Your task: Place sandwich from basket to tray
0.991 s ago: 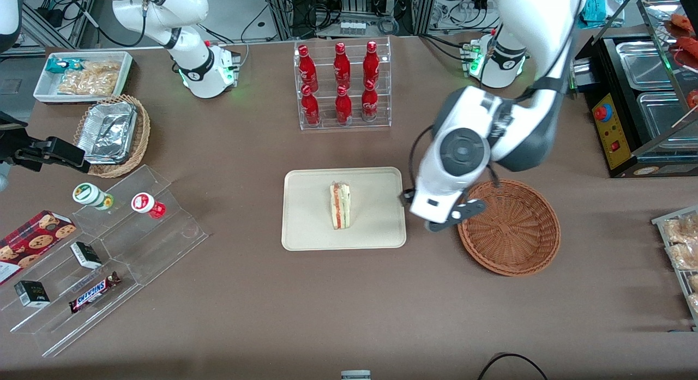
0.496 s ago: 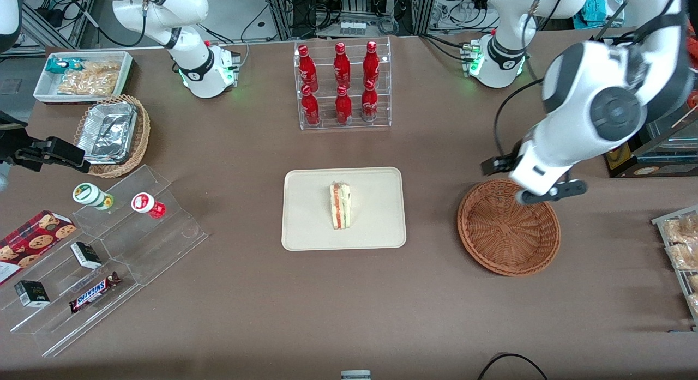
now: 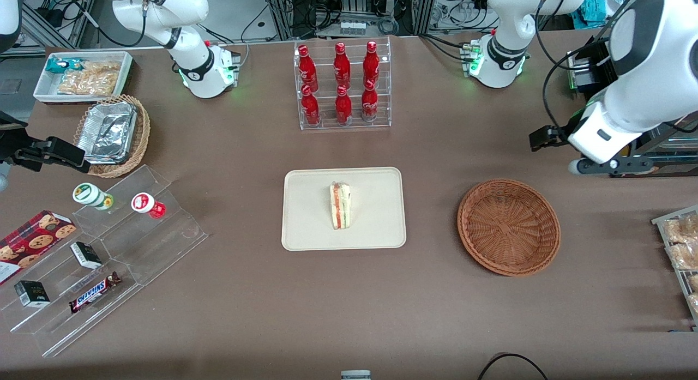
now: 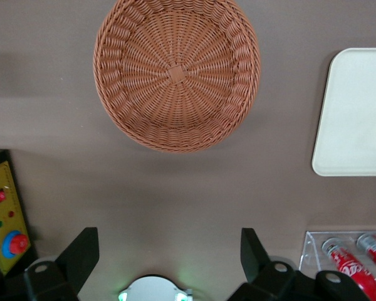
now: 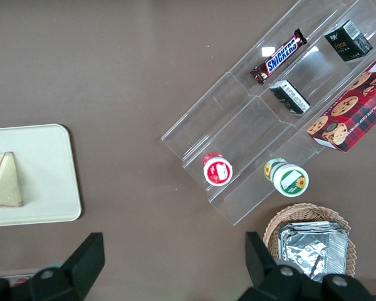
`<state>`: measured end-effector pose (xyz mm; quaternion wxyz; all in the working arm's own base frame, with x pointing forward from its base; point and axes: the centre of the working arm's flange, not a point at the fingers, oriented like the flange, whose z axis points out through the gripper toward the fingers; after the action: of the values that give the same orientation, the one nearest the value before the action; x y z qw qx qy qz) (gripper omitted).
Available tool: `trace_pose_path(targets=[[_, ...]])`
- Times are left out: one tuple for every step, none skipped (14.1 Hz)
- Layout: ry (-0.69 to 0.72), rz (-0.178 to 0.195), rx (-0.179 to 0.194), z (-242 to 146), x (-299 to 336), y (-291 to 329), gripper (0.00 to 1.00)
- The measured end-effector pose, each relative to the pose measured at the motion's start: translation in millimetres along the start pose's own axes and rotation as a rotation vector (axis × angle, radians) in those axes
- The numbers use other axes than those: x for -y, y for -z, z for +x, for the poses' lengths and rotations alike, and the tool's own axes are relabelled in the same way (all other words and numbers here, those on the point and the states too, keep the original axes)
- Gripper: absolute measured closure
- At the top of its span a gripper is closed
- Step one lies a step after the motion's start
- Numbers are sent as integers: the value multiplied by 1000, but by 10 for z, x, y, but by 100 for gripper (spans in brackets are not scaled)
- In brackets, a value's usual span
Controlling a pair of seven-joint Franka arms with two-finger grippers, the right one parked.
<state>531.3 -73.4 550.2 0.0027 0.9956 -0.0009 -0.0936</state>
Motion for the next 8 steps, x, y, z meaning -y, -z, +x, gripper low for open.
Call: trace_pose_path(targets=[[-9, 2, -8, -20, 45, 52, 0], [-10, 3, -27, -26, 94, 137, 0], [-3, 1, -51, -21, 158, 250, 0], [7, -2, -73, -10, 234, 355, 0], [17, -6, -92, 8, 313, 443, 0], [23, -9, -104, 29, 370, 499, 0], [25, -11, -108, 51, 397, 518, 0], [26, -12, -107, 72, 401, 514, 0]])
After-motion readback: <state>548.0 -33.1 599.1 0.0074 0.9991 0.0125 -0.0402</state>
